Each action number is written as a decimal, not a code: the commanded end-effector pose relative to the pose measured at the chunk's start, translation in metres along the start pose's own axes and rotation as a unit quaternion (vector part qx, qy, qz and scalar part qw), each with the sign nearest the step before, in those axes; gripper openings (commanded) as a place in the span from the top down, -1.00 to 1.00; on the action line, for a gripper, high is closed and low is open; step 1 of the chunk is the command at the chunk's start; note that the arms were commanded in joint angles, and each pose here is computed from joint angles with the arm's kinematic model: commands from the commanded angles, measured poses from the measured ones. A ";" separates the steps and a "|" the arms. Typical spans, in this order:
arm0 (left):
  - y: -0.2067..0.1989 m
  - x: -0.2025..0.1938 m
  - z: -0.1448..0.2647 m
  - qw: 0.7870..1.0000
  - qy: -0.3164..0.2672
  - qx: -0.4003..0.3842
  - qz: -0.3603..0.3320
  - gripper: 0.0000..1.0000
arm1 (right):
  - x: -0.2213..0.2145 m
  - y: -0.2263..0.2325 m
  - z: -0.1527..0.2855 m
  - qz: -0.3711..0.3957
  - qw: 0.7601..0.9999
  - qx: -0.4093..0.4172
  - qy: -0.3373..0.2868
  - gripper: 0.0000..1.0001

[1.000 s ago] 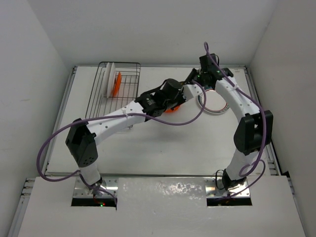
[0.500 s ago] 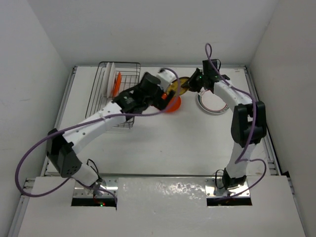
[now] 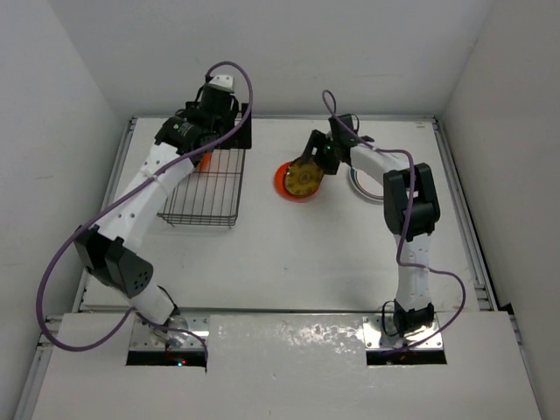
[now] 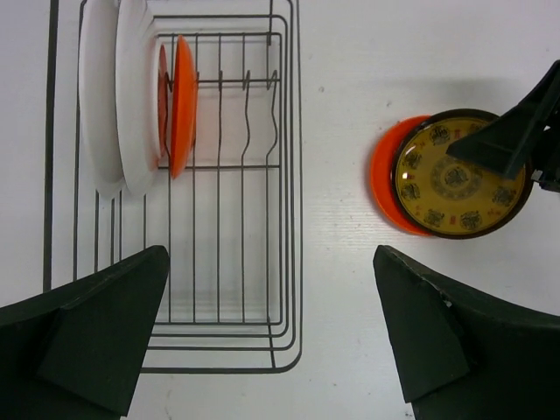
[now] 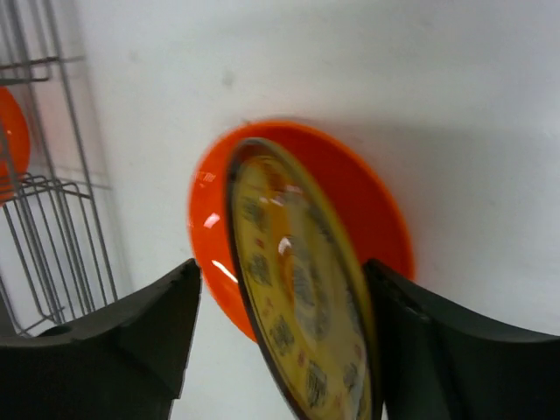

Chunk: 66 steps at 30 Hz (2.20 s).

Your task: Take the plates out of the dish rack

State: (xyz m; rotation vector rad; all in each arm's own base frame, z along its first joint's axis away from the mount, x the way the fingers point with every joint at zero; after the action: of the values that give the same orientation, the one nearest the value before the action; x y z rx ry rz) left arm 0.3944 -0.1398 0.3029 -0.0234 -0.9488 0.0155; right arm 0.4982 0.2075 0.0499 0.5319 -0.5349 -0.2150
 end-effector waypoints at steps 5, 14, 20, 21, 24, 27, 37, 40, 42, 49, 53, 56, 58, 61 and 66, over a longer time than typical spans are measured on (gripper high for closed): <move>-0.005 0.011 -0.016 0.999 0.027 0.010 0.026 -1.00 | 0.012 0.005 0.011 0.076 0.991 -0.111 -0.003 -0.70; -0.014 0.016 -0.047 0.998 0.038 0.009 0.042 -1.00 | -0.009 -0.016 0.018 0.094 0.976 -0.183 0.075 -0.98; -0.006 0.021 -0.068 0.998 0.037 0.000 0.059 -1.00 | 0.005 0.010 0.044 0.089 0.990 -0.112 -0.006 -0.98; -0.001 0.019 -0.075 0.997 0.042 0.002 0.058 -1.00 | 0.007 0.014 0.051 0.087 0.991 -0.099 -0.010 -0.98; 0.007 0.016 -0.087 0.998 0.049 0.009 0.047 -1.00 | 0.026 0.021 0.080 0.079 0.990 -0.114 -0.034 -0.98; 0.014 0.013 -0.098 0.998 0.057 0.012 0.030 -0.98 | 0.024 0.023 0.096 0.067 0.992 -0.097 -0.048 -0.98; 0.041 -0.007 -0.150 0.993 0.086 0.073 -0.023 -0.57 | -0.017 0.021 0.143 0.085 0.994 -0.061 -0.041 -0.98; 0.051 -0.009 -0.158 0.990 0.085 0.099 -0.045 -0.57 | -0.042 0.005 0.142 0.086 0.994 -0.070 -0.017 -0.98; 0.055 -0.012 -0.166 0.988 0.086 0.115 -0.057 -0.58 | -0.049 0.001 0.142 0.085 0.994 -0.070 -0.009 -0.98; 0.066 -0.023 -0.187 0.986 0.095 0.119 -0.061 -0.58 | -0.073 -0.015 0.136 0.089 0.993 -0.077 0.026 -0.98; 0.065 -0.029 -0.202 0.989 0.102 0.100 -0.050 -0.50 | -0.071 -0.014 0.137 0.095 0.992 -0.079 0.026 -0.98; 0.068 -0.034 -0.209 0.989 0.110 0.092 -0.044 -0.33 | -0.068 -0.013 0.136 0.096 0.992 -0.079 0.026 -0.98; 0.068 -0.036 -0.212 0.989 0.112 0.086 -0.039 -0.24 | -0.068 -0.011 0.135 0.095 0.992 -0.077 0.028 -0.98; 0.070 -0.036 -0.211 0.989 0.113 0.087 -0.041 -0.05 | -0.068 -0.012 0.133 0.088 0.993 -0.078 0.028 -0.98; 0.076 -0.025 -0.206 0.990 0.102 0.091 -0.044 0.41 | -0.067 -0.008 0.133 0.081 0.994 -0.072 0.026 -0.98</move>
State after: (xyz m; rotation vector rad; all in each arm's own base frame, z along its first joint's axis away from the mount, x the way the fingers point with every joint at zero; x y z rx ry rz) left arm 0.5319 -0.0664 0.1243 0.2164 -0.6336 0.0023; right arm 0.3574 0.1563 0.0945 0.3065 -0.4512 -0.0874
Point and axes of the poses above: each gripper's point midway between its finger pads, its own z axis back along the fingers, its own y axis along the line the jaws close on, x = y × z, the point moved 1 cm from there along z, back along the fingers, and after that the axes turned 2 degrees about z, right-handed, at the moved point
